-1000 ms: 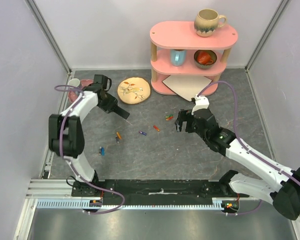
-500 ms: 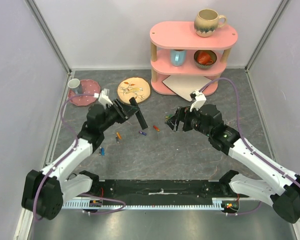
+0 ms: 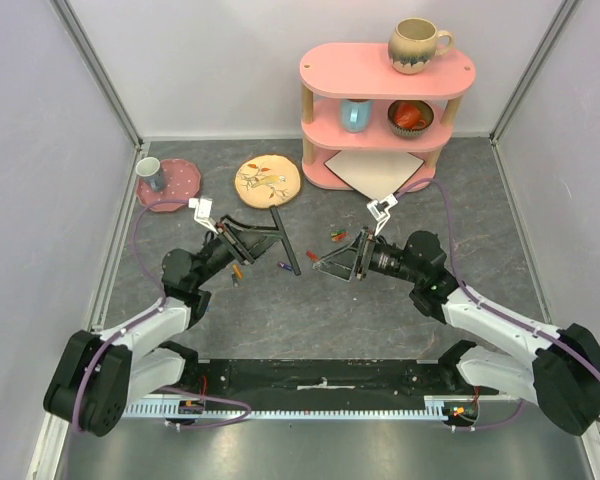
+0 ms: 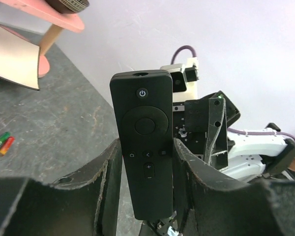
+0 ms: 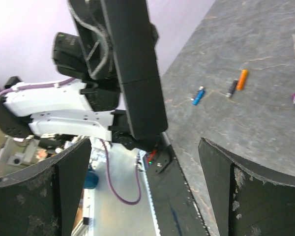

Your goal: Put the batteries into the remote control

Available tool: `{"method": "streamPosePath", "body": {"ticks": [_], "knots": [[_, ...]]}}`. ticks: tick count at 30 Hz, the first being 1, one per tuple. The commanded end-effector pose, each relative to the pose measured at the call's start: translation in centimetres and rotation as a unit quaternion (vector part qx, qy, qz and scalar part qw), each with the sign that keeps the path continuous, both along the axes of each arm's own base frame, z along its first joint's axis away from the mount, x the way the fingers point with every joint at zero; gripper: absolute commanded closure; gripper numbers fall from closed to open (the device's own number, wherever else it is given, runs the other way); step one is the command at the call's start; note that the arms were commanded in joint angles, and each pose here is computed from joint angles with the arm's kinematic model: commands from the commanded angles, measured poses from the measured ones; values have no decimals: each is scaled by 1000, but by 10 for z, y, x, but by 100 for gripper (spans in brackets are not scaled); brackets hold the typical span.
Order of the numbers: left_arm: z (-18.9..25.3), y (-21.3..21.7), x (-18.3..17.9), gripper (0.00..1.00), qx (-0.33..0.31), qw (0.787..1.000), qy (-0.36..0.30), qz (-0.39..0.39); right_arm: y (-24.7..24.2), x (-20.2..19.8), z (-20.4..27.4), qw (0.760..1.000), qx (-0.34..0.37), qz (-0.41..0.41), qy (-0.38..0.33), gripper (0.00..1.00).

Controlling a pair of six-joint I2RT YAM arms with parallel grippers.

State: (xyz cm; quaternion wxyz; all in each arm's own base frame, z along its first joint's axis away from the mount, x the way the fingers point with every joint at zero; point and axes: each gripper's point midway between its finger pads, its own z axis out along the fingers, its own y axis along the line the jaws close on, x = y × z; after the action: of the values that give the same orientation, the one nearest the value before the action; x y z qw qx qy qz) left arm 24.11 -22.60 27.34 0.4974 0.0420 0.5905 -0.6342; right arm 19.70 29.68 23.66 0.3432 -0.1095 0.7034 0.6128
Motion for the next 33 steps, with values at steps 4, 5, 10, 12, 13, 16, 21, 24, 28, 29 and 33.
{"method": "streamPosePath", "body": {"ticks": [4,5,10,12,13,16,21,24,28,29,33], "knots": [[38,-10,-26,98,-65,993,-82,-59,8,-25,58,990,109,68,-64,2],[39,-12,-27,98,-66,992,-83,-62,11,-27,58,990,105,71,-65,2],[46,-18,-29,98,-72,991,-86,-79,22,-16,36,995,33,61,-75,3],[48,-19,-31,98,-74,990,-88,-83,23,-9,32,996,17,46,-78,4],[50,-20,-32,98,-76,989,-89,-85,23,-8,26,996,4,43,-73,4],[53,-20,-34,98,-77,989,-91,-88,24,-4,18,996,-14,35,-76,5],[54,-22,-38,98,-79,988,-92,-96,26,-1,6,996,-30,33,-73,5],[55,-25,-41,98,-80,987,-94,-101,30,-3,10,996,-17,43,-76,5],[55,-28,-43,98,-80,987,-94,-106,36,-9,19,995,18,69,-70,5],[55,-29,-43,98,-80,986,-95,-107,37,-10,20,995,25,73,-65,6],[57,-29,-44,98,-83,986,-98,-107,40,-14,28,993,54,88,-62,14]]}}
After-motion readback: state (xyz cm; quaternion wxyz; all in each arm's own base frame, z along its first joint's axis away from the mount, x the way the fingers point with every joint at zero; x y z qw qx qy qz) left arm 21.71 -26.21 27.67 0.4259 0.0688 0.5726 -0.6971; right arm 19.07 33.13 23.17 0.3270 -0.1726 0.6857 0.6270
